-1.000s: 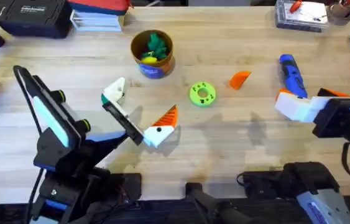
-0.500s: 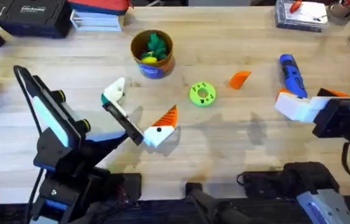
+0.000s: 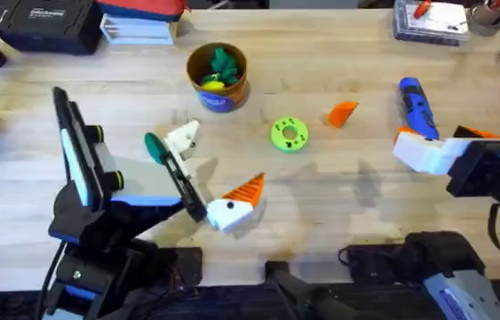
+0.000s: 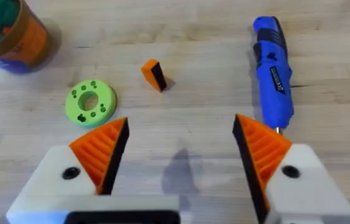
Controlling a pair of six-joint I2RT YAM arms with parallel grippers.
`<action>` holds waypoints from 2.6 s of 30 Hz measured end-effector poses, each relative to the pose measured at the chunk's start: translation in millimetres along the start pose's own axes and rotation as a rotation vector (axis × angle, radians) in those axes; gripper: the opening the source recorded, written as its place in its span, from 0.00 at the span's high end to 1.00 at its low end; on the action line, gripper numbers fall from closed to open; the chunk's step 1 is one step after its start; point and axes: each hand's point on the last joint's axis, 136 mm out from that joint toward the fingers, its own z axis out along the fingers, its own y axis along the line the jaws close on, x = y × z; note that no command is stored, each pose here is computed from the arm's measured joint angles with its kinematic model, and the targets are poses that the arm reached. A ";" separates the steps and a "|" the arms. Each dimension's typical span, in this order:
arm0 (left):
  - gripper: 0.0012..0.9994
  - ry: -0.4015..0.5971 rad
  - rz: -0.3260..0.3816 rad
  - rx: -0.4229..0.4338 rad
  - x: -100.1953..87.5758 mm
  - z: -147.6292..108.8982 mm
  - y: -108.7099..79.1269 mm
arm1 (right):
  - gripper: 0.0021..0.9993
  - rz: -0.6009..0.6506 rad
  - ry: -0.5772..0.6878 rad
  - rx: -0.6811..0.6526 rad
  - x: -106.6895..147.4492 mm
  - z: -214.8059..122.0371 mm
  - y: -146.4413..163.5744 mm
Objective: Pick up the gripper from the table and insert it into the empty holder that is missing its gripper. Then pick up a screw, insert it into the mounting hole, and use the screwdriver to tighten it. Finally, clean up the table by picking up the vegetable and placing it into the bucket.
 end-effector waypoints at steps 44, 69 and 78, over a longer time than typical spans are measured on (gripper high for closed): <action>0.01 0.030 -0.047 0.183 6.1 -3.0 -31.3 | 0.01 -0.573 0.482 -0.226 -3.9 167.6 37.4; 0.01 0.030 -0.048 0.183 6.0 -3.0 -31.4 | 0.99 -0.596 0.543 -0.243 11.9 187.0 35.5; 0.01 0.030 -0.048 0.183 6.1 -3.0 -31.4 | 0.99 -0.535 0.352 -0.136 -45.4 113.0 31.7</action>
